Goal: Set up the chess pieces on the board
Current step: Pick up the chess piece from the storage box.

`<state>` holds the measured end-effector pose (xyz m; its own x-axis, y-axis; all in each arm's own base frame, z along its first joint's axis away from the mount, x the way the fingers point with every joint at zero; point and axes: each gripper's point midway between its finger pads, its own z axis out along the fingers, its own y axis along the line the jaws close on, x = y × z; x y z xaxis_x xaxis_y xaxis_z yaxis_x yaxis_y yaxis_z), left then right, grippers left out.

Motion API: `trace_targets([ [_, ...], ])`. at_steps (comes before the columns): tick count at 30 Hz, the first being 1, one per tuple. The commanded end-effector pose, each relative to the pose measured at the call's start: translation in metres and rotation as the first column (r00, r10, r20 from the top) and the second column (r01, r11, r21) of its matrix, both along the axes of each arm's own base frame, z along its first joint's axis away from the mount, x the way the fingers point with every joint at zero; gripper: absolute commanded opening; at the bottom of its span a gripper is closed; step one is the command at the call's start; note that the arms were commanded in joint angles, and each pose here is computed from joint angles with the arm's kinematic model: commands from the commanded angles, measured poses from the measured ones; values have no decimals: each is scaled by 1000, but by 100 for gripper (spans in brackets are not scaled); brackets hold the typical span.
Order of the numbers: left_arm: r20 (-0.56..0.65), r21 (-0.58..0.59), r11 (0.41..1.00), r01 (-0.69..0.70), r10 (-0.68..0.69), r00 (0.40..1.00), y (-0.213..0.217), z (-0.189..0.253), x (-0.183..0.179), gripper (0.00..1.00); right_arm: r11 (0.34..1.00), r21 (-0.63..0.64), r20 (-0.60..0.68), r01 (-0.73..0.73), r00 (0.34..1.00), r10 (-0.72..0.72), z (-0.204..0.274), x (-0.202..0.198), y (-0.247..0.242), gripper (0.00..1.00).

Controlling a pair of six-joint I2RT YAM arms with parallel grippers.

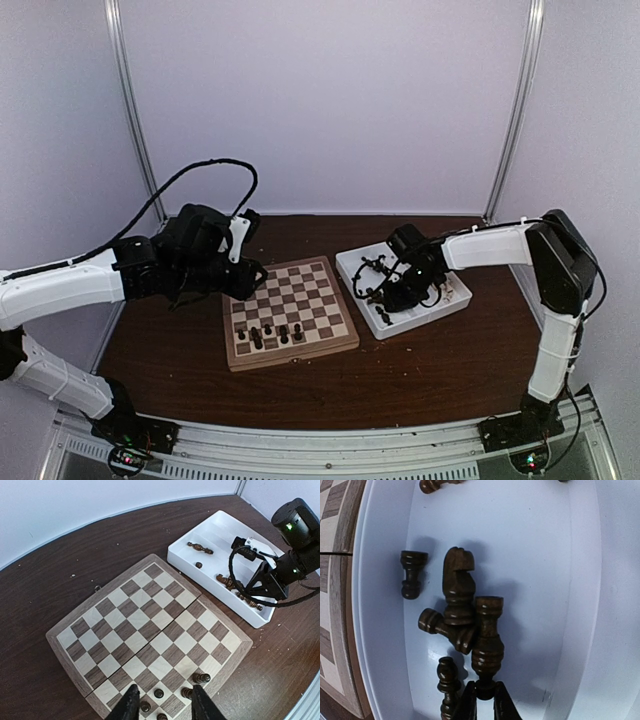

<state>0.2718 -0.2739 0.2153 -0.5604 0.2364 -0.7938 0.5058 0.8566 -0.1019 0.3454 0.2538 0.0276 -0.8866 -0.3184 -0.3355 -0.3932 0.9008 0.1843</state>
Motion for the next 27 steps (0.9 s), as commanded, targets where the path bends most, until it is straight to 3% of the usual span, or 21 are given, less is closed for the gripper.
trace_targets([
  [1,21,-40,999,6,-6,1000,-7,8,6,36,1000,16,98,0,995,-1,36,4,-1,8],
  [8,1,-74,997,0,0,1000,-18,8,11,39,997,75,212,-8,977,-8,71,3,-5,5],
  [14,-31,-204,978,37,-44,999,-46,17,13,61,981,181,264,-70,964,20,91,-3,8,4],
  [27,-119,-484,860,162,-248,962,-139,25,32,63,861,423,380,-284,918,116,144,-35,38,4],
])
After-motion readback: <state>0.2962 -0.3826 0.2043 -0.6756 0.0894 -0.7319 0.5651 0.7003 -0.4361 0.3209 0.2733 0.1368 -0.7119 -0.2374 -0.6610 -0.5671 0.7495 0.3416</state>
